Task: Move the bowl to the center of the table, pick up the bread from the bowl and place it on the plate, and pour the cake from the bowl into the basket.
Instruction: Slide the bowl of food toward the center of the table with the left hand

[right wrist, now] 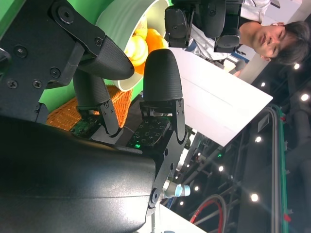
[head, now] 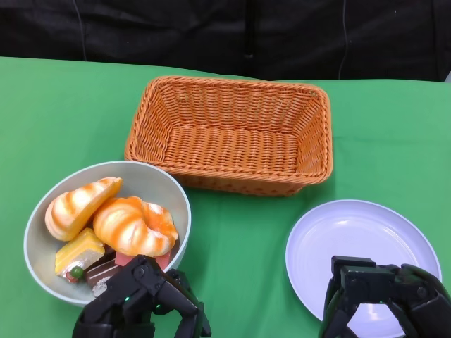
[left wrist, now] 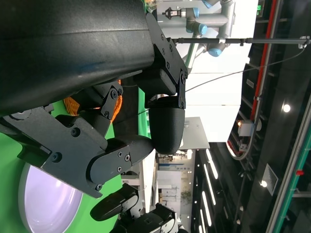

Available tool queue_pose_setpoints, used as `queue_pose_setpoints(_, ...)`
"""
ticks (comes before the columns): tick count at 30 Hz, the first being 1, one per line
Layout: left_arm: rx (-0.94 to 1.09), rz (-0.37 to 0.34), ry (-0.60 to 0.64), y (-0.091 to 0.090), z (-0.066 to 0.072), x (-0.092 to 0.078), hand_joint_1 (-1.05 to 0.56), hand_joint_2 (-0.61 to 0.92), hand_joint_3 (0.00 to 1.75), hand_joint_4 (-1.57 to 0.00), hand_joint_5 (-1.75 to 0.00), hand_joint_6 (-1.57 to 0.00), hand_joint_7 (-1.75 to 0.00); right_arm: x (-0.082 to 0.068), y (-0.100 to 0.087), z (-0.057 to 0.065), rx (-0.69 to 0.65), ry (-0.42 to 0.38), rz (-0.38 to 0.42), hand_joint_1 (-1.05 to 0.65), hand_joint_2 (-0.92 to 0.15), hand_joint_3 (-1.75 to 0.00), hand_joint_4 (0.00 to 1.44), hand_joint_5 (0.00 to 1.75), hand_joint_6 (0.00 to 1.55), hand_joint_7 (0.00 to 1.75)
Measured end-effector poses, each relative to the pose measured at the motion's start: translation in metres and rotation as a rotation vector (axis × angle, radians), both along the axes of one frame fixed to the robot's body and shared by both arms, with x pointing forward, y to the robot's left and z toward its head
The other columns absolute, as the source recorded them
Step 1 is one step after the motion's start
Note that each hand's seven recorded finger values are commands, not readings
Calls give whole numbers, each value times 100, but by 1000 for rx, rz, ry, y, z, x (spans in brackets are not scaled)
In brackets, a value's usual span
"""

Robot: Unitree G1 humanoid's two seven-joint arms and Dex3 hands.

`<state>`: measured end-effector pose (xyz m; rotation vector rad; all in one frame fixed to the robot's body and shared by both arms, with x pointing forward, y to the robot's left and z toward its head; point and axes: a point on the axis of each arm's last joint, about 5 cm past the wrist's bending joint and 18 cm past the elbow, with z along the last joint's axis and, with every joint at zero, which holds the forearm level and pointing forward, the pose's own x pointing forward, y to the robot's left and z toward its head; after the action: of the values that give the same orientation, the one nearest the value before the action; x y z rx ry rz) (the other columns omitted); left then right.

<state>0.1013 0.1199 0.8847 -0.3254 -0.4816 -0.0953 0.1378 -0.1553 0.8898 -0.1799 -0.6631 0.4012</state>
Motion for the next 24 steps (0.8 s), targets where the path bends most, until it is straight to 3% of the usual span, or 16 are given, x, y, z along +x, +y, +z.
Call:
queue_pose_setpoints(18, 2, 10, 12, 1, -2, -4, -45, 65, 79, -80, -164, -71, -141, -1, 0, -3, -24, 9, 8, -20, -11, -161, 87, 147, 88, 127)
queue_pose_setpoints(24, 44, 42, -26, 10, 1, 1, -41, 64, 81, -78, -159, -66, -129, -1, 0, -3, -27, 7, 8, -20, -11, -161, 86, 146, 88, 126)
